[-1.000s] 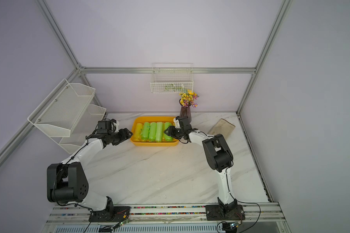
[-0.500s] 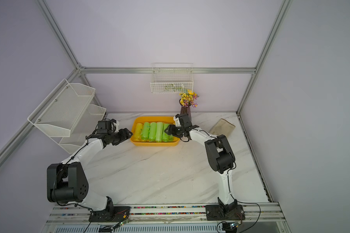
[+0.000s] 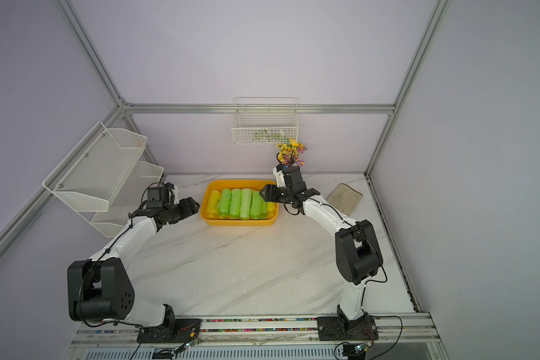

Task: Put the roll of trash bags into the storage box
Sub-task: Place the roll of trash bags in the storage box, then reset both arms

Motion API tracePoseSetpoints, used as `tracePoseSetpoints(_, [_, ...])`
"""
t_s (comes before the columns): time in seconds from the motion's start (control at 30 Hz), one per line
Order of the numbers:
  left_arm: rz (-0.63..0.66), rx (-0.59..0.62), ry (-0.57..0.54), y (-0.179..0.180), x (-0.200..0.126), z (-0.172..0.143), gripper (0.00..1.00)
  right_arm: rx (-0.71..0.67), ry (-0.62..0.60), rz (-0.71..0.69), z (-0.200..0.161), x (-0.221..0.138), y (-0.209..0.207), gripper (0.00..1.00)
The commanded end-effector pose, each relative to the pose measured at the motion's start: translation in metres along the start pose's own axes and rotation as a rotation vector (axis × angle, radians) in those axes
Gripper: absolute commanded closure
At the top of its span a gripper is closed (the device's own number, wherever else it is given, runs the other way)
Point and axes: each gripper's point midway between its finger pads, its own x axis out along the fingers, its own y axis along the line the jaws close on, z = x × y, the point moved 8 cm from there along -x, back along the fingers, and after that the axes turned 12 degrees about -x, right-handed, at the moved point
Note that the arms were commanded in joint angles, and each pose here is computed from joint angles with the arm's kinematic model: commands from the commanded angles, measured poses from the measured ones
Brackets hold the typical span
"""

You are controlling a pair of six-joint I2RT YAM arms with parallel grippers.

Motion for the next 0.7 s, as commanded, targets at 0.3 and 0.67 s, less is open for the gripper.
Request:
tracePoseSetpoints(0.3, [0.108,0.066,-0.412,0.023,-0.05,0.008,0.2,-0.192,-0.205,-0.468,-0.037,-0.119,-0.054,0.36])
tracePoseSetpoints(0.67, [0.189,0.103,-0.539,0.055,-0.045,-0.016,0.16,-0.165,-0.249,-0.629,-0.105,-0.144,-0.101,0.35])
